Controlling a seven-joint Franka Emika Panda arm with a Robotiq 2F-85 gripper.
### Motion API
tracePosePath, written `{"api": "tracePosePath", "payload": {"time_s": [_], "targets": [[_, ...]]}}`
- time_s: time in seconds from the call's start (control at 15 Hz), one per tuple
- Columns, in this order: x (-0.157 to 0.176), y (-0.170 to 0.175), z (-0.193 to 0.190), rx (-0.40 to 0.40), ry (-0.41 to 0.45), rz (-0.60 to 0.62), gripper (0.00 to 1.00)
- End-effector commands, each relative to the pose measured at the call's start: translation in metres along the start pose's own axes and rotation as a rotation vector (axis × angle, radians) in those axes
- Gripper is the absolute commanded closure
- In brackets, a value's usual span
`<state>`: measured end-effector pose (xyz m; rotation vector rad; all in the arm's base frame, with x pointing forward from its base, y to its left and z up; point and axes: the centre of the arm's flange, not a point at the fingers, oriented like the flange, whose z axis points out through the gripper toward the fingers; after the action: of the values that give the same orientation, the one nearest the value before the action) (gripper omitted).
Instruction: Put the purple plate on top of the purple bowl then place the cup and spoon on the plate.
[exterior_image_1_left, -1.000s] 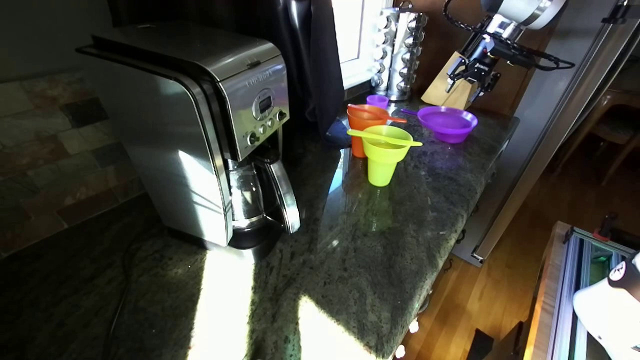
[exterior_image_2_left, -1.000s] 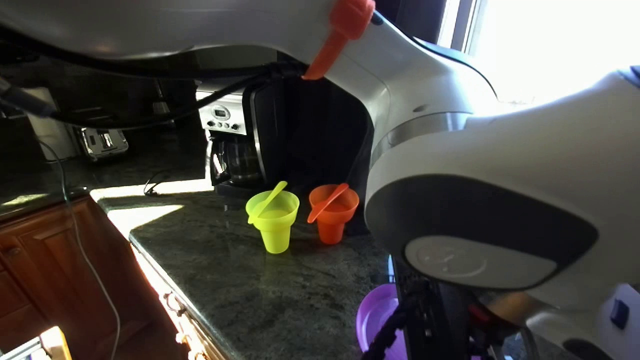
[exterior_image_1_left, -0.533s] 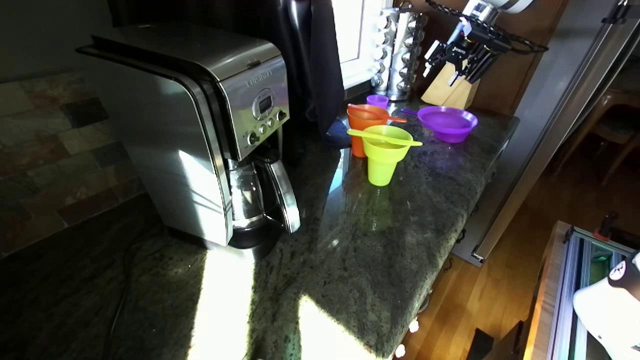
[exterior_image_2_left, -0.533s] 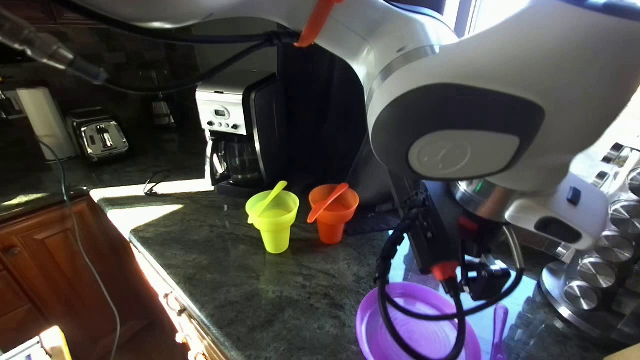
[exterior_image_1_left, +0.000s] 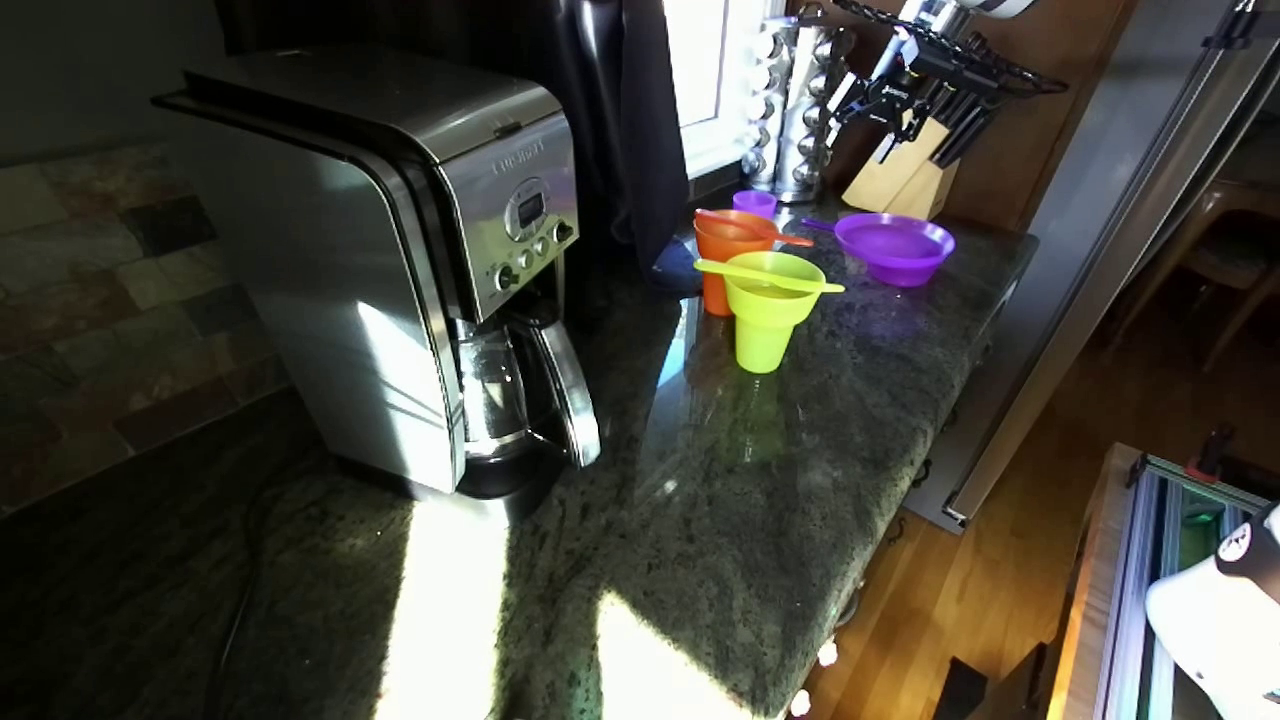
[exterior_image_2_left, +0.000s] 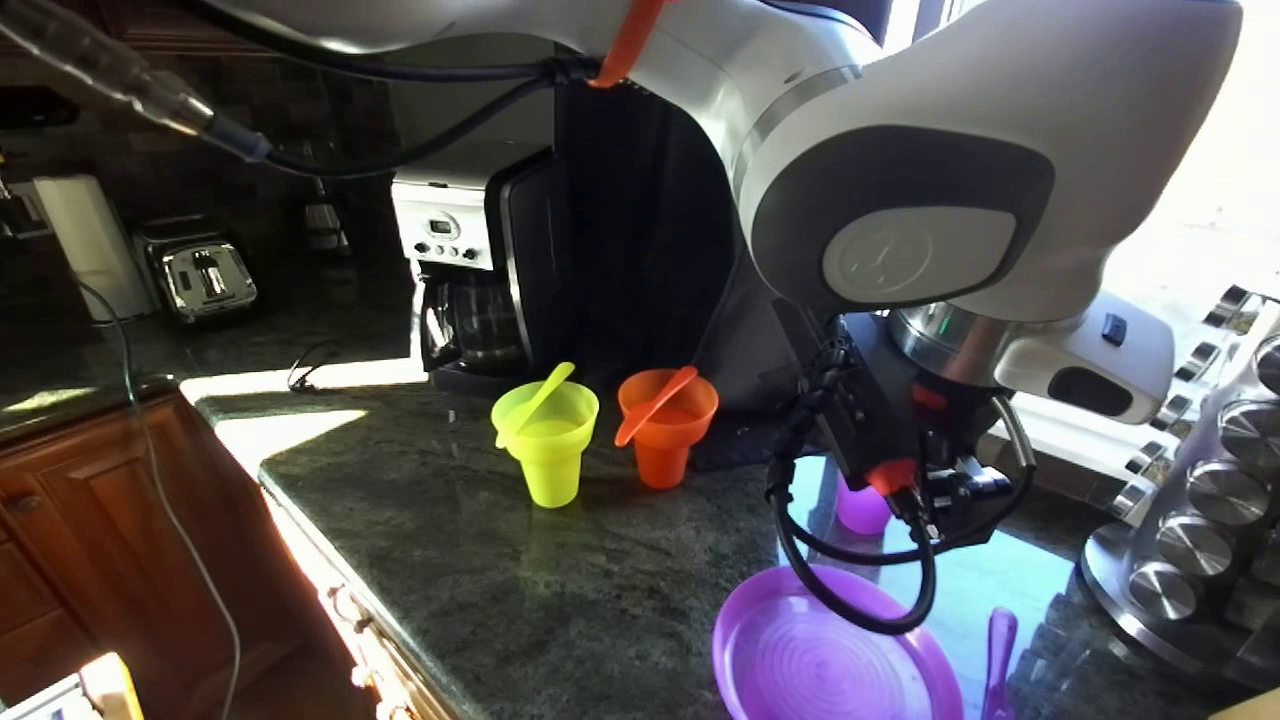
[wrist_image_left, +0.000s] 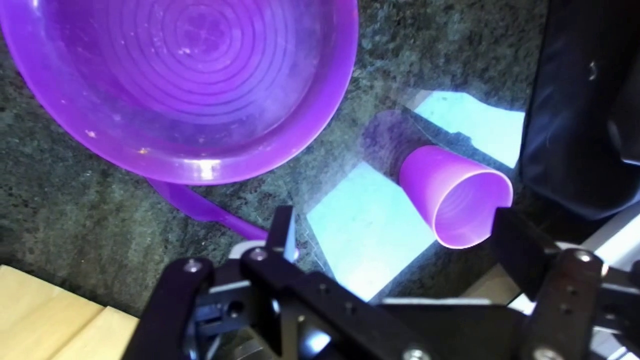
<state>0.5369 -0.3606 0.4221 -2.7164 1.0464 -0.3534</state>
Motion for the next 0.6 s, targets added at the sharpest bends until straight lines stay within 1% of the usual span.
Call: {"api": "tracePosePath", "payload": {"time_s": [0.0,0.13,0.2,0.33,0.53], "targets": [[0.006,-0.002,0.004,-0.02,0.024,0.01,0.0],[0.02,-0.016,0.008,-0.029,0.051,-0.032,0.0],[0.028,-0.025,0.011,-0.05,0.063,-0.058,0.0],[0.04,-0.042,0.017,-0.072,0.063,-0.115,0.0],[0.055,-0.066,0.031,-0.108,0.035,-0.185,0.0]]}}
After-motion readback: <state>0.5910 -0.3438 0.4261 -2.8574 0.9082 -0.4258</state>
